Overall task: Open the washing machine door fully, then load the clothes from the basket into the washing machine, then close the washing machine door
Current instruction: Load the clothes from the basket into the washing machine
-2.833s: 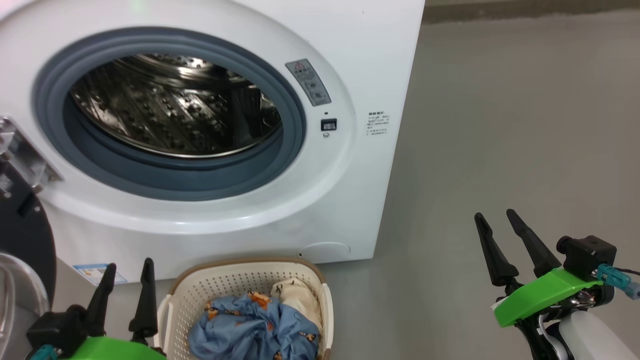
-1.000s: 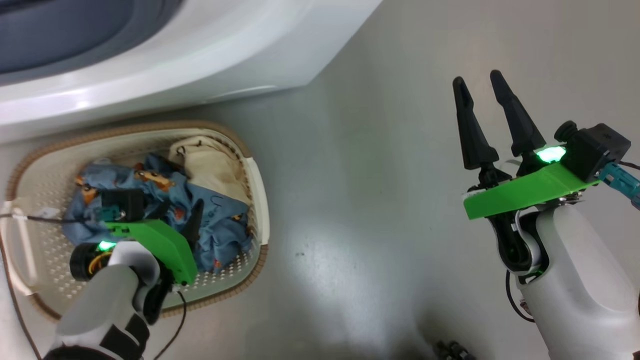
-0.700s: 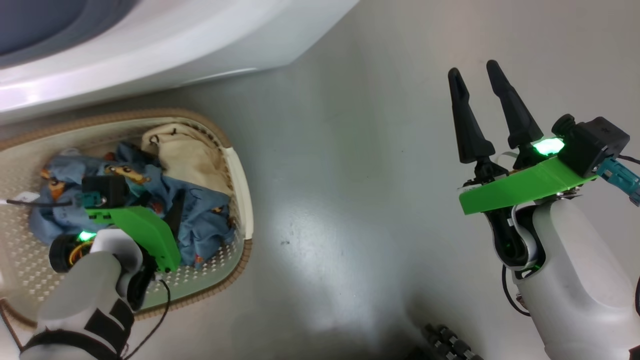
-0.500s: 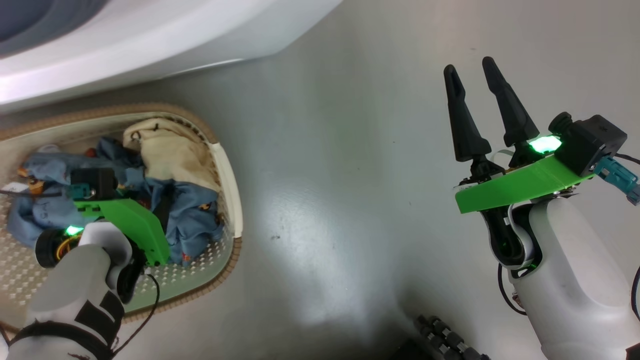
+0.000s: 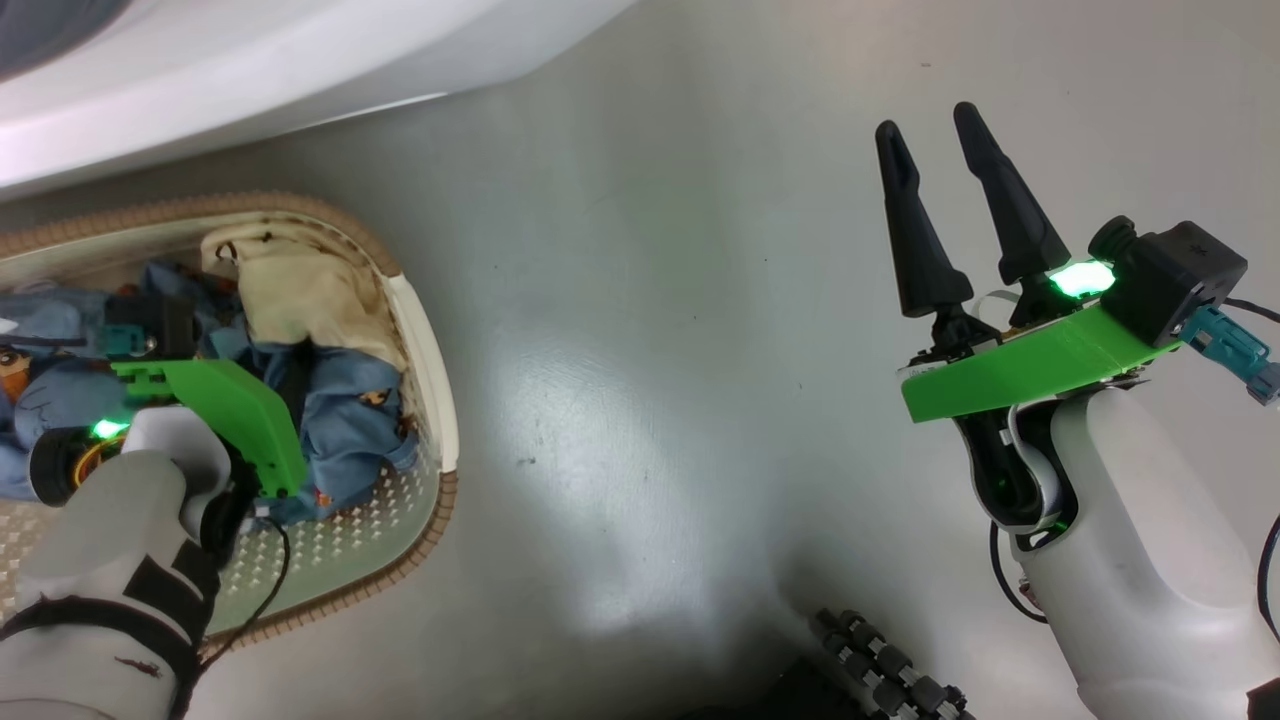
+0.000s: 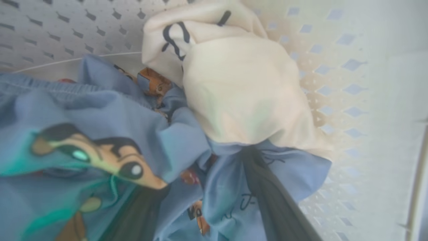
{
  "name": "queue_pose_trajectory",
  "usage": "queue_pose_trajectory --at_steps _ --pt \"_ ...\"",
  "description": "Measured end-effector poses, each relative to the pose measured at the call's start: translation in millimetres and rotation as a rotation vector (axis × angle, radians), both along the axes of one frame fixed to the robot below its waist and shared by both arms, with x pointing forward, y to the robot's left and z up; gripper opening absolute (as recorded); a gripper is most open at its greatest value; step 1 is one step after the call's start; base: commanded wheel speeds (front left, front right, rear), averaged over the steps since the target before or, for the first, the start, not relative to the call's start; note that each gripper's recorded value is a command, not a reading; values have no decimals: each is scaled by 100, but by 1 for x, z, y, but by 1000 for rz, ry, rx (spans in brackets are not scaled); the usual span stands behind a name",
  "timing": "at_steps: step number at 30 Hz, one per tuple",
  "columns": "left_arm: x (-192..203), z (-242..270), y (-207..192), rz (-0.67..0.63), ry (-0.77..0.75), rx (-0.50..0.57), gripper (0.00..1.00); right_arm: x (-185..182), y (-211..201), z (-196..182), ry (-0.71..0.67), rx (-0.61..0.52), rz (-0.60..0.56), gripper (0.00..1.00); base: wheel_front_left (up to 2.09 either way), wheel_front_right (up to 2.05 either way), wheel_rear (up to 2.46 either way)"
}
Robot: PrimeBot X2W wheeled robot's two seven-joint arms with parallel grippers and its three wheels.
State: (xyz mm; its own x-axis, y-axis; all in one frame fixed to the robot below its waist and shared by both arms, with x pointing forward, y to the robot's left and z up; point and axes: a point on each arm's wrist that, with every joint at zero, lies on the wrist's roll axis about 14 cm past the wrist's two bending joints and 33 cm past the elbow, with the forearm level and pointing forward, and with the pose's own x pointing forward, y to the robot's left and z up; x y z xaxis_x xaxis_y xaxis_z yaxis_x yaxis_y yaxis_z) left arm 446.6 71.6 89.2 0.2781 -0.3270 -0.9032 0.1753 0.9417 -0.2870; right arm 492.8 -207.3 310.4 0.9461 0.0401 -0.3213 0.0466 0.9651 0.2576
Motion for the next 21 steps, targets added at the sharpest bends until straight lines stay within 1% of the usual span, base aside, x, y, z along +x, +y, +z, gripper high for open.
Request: queue_pose_trajectory --at_steps 1,2,11,21 --pt "1 0 0 7 -5 1 44 0 0 -1 2 -1 0 100 0 0 0" --pt "0 -1 -1 15 -4 0 0 0 0 -1 2 -1 0 100 0 0 0" --pt "9 14 -4 37 -50 -13 0 1 5 9 -16 6 12 100 0 0 0" --pt "19 45 -8 74 -131 -70 0 5 12 31 -64 18 27 100 0 0 0"
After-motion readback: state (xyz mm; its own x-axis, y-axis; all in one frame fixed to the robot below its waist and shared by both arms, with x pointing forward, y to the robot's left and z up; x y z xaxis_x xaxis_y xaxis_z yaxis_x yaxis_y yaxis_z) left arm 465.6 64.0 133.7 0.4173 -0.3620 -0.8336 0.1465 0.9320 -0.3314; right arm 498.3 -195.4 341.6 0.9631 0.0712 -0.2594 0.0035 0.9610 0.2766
